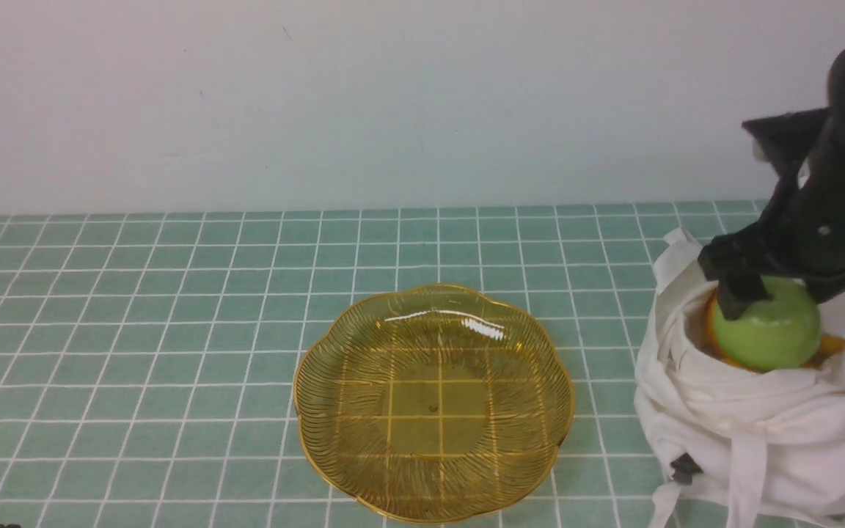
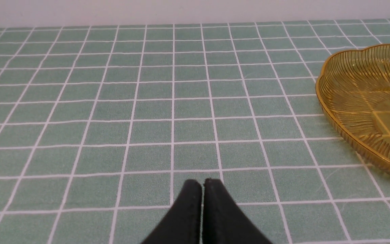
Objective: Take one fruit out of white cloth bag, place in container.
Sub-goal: 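Move the fruit from the bag and place it onto the plate with the right gripper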
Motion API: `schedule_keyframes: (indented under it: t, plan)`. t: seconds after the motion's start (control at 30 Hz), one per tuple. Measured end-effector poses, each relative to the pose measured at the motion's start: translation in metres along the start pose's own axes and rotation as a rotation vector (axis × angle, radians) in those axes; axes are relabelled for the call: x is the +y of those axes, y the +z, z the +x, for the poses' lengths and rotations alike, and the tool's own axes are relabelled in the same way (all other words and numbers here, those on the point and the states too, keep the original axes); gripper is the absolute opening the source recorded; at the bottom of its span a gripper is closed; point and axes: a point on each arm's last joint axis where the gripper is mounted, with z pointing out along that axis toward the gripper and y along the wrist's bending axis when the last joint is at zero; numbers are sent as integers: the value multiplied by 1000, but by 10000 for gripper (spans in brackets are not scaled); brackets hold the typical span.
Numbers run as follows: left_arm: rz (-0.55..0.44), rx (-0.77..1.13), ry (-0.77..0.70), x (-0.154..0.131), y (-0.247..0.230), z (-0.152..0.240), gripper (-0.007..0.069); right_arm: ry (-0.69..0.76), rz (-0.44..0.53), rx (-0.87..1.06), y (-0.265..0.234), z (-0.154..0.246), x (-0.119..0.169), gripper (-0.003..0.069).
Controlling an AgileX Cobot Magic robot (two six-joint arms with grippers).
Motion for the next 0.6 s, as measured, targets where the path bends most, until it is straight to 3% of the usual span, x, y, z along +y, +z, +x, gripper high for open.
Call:
schedule_keyframes:
  t: [0.17, 0.3, 0.4, 0.43, 0.5, 0.6]
  plan:
    - [0, 0, 0, 0, 0, 0, -8, 18, -12, -95, -35, 7, -5, 575]
    - [0, 0, 0, 0, 0, 0, -8, 54, -149, -177, -58, 10, 3, 575]
    - [0, 0, 0, 0, 0, 0, -8, 37, -346, -251, -67, 6, 27, 575]
    - [0, 0, 0, 0, 0, 0, -8, 38, -357, -249, -67, 6, 29, 575]
    - [0, 0, 0, 0, 0, 0, -8, -24, -460, -284, -66, 1, 55, 575]
    - [0, 0, 0, 0, 0, 0, -8, -125, -527, -295, -56, -1, 93, 575]
